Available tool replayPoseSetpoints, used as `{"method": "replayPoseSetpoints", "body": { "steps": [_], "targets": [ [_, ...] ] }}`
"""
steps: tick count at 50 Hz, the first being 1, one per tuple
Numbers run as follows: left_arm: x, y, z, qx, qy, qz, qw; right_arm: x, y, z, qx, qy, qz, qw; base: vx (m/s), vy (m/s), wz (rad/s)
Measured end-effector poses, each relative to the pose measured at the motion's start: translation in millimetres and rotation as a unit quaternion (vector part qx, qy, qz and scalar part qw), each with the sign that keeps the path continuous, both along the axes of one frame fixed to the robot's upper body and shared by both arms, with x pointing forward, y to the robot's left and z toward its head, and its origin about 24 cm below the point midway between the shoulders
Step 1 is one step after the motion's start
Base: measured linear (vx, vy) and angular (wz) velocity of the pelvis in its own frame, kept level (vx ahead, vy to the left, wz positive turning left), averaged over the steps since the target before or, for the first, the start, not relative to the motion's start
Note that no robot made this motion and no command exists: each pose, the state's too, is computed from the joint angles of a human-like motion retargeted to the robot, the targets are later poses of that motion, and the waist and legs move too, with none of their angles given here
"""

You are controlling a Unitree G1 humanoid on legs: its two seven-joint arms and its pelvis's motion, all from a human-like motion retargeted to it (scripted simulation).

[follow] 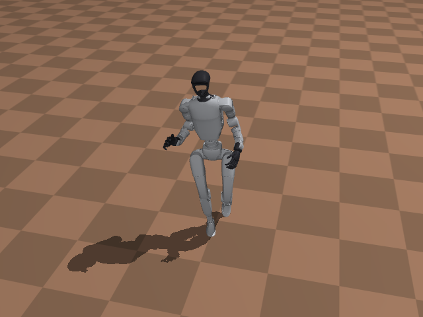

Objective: Walk run

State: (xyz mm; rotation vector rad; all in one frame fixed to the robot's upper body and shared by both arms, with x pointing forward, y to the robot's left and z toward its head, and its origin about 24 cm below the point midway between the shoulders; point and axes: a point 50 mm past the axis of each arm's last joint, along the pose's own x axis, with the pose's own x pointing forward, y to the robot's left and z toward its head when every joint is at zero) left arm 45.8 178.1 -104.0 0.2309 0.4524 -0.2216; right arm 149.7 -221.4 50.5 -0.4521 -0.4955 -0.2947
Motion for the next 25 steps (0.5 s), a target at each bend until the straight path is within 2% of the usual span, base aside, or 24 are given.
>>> {"method": "replayPoseSetpoints", "body": {
  "steps": [5, 8, 15, 18, 21, 25],
  "targets": [
    [-39, 8, -4, -0.052, 0.032, 0.154, 0.986, -7, -7, -2, -0.010, 0.006, -0.009, 1.000, 1.37, -0.20, -0.80],
    [-34, 17, 0, -0.050, 0.015, 0.185, 0.981, -14, -6, -7, 0.007, 0.022, -0.010, 1.000, 1.50, -0.29, -0.78],
    [32, -1, 17, -0.057, -0.081, 0.173, 0.980, -26, -11, -10, 0.017, 0.043, 0.001, 0.999, 1.69, -0.28, 0.67],
    [90, 2, 33, -0.106, -0.167, 0.195, 0.961, -19, 0, -15, 0.040, 0.040, 0.021, 0.998, 1.35, -0.44, 0.04],
    [139, -6, 62, -0.166, -0.244, 0.156, 0.943, -23, 2, -24, 0.057, 0.055, 0.013, 0.997, 1.56, -0.47, -0.60],
    [168, 0, 100, -0.150, -0.323, 0.081, 0.931, -30, 0, -30, 0.053, 0.080, 0.011, 0.995, 1.45, -0.28, 0.77]
  ]
}}
